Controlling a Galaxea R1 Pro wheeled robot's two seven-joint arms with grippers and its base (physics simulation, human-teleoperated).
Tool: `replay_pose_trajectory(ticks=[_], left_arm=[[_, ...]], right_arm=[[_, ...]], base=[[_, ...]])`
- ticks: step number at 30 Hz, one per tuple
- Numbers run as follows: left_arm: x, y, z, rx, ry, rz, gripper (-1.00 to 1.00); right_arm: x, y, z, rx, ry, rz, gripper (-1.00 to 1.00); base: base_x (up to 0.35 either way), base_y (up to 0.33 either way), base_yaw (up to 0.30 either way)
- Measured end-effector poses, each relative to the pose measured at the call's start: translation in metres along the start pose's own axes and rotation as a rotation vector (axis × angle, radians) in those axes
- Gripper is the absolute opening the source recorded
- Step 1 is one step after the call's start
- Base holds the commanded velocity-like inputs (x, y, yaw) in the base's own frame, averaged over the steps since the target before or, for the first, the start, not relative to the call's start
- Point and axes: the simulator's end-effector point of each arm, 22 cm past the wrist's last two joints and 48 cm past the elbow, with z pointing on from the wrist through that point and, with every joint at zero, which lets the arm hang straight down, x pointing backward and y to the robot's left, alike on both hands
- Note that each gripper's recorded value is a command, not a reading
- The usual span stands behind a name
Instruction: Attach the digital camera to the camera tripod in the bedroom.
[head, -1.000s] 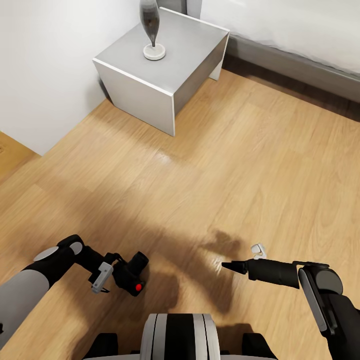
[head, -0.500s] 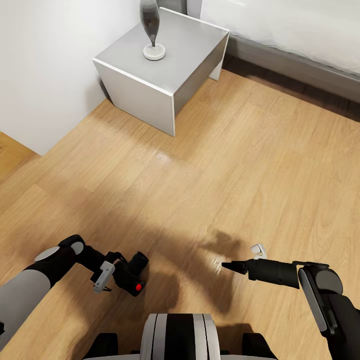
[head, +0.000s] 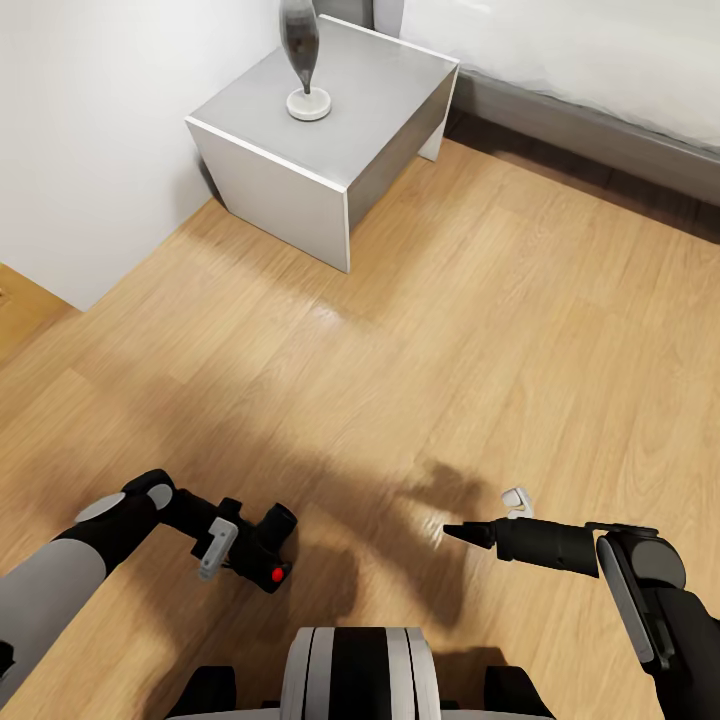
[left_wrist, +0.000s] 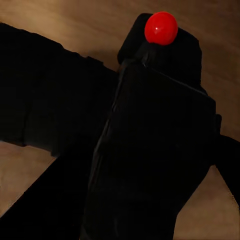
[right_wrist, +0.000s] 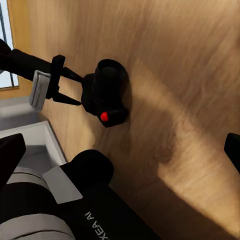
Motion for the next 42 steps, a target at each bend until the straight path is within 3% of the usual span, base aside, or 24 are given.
replay_pose_trajectory(ticks=[6, 9, 21, 25, 27, 32, 36, 42], left_arm=[[0.001, 0.003, -0.001, -0.011, 0.003, -0.006, -1.0], [0.0, 0.006, -0.003, -0.009, 0.014, 0.02, -1.0], [0.001, 0.004, -0.003, -0.005, 0.015, 0.01, -1.0], [0.003, 0.003, -0.005, 0.009, 0.03, 0.035, -1.0], [-0.013, 0.026, -0.015, -0.037, 0.015, 0.092, -1.0], [-0.052, 0.057, -0.035, -0.104, -0.058, 0.165, -1.0], [-0.097, 0.081, -0.066, -0.175, -0.179, 0.191, -1.0], [-0.128, 0.098, -0.097, -0.23, -0.255, 0.199, -1.0]], right_arm=[[0.0, 0.0, 0.0, 0.0, 0.0, 0.0, 1.0], [0.0, 0.0, 0.0, -0.001, 0.0, 0.0, 1.0], [0.0, 0.0, 0.0, 0.0, 0.0, 0.0, 1.0], [0.0, 0.0, 0.0, 0.0, 0.0, 0.0, 1.0], [0.0, 0.0, 0.0, 0.0, 0.0, 0.0, 1.0], [0.0, 0.0, 0.0, 0.0, 0.0, 0.0, 1.0], [0.0, 0.0, -0.001, -0.001, 0.0, 0.0, 1.0], [0.0, 0.0, 0.0, -0.002, 0.0, 0.0, 1.0]], base=[[0.0, 0.0, 0.0], [0.0, 0.0, 0.0], [0.0, 0.0, 0.0], [0.0, 0.0, 0.0], [0.0, 0.0, 0.0], [0.0, 0.0, 0.0], [0.0, 0.0, 0.0], [0.0, 0.0, 0.0]])
